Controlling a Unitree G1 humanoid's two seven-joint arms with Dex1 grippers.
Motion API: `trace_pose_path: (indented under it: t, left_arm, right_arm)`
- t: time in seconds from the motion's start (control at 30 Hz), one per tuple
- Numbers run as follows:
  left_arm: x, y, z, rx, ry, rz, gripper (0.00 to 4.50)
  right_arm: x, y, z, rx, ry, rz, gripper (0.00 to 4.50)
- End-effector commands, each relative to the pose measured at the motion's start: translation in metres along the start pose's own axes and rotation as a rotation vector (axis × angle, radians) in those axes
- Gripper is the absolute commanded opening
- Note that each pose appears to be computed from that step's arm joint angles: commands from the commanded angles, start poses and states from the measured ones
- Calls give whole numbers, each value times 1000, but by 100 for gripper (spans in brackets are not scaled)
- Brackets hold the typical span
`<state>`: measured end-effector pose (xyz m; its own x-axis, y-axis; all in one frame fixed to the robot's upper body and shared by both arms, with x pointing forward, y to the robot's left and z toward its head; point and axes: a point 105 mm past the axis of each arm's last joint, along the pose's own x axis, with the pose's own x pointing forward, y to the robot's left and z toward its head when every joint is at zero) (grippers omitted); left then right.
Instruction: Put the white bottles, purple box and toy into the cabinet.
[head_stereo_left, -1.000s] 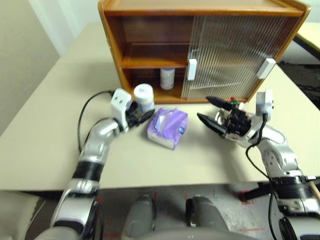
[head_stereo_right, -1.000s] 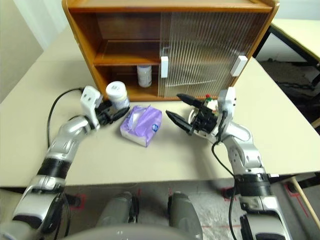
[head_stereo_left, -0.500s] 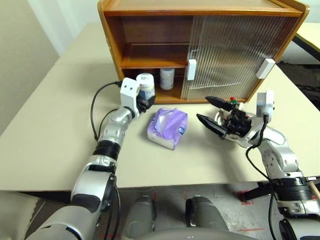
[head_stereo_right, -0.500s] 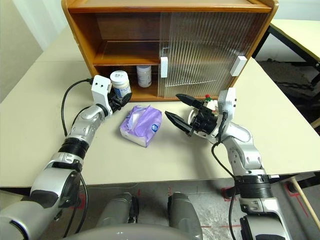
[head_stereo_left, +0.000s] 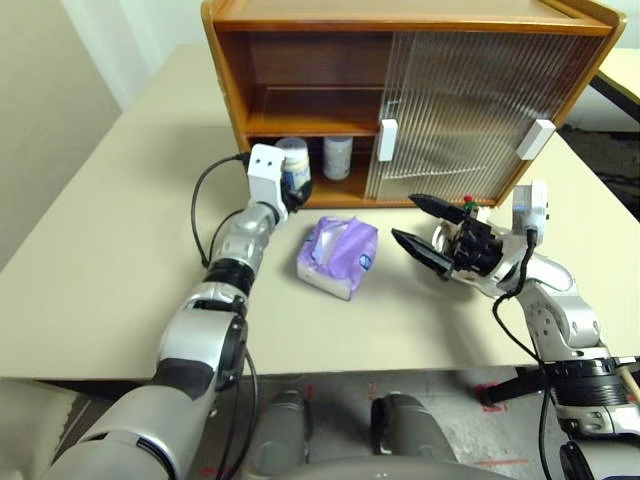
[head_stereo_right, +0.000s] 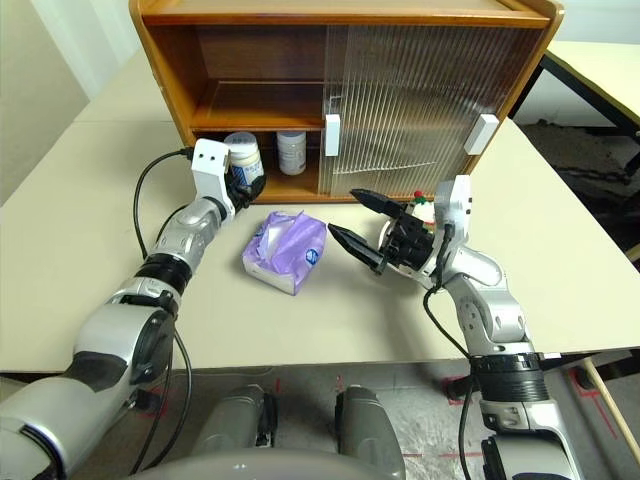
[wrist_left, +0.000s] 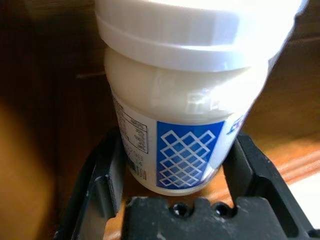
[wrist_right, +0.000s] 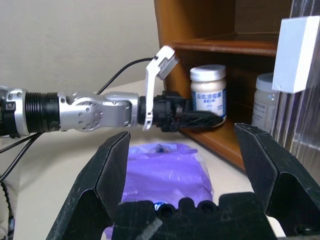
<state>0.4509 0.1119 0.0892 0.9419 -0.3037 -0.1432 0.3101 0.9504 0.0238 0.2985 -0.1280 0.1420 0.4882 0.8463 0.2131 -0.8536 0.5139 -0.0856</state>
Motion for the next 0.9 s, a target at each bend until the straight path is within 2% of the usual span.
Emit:
trace_pose_path:
  t: [0.03, 0.57, 0.83, 0.9]
  left_arm:
    - [6, -4, 14, 10, -24, 7, 309]
    - [8, 0, 1, 29, 42, 77, 309]
    - [9, 3, 3, 27, 44, 98, 309]
    - [8, 5, 2, 27, 47, 100, 385]
  right_arm:
    - [-4, 1, 4, -7, -1, 0, 450]
    - [-12, 4, 3, -1, 12, -11, 450]
    - [-13, 4, 5, -5, 15, -8, 450]
    - [-13, 4, 5, -4, 15, -9, 450]
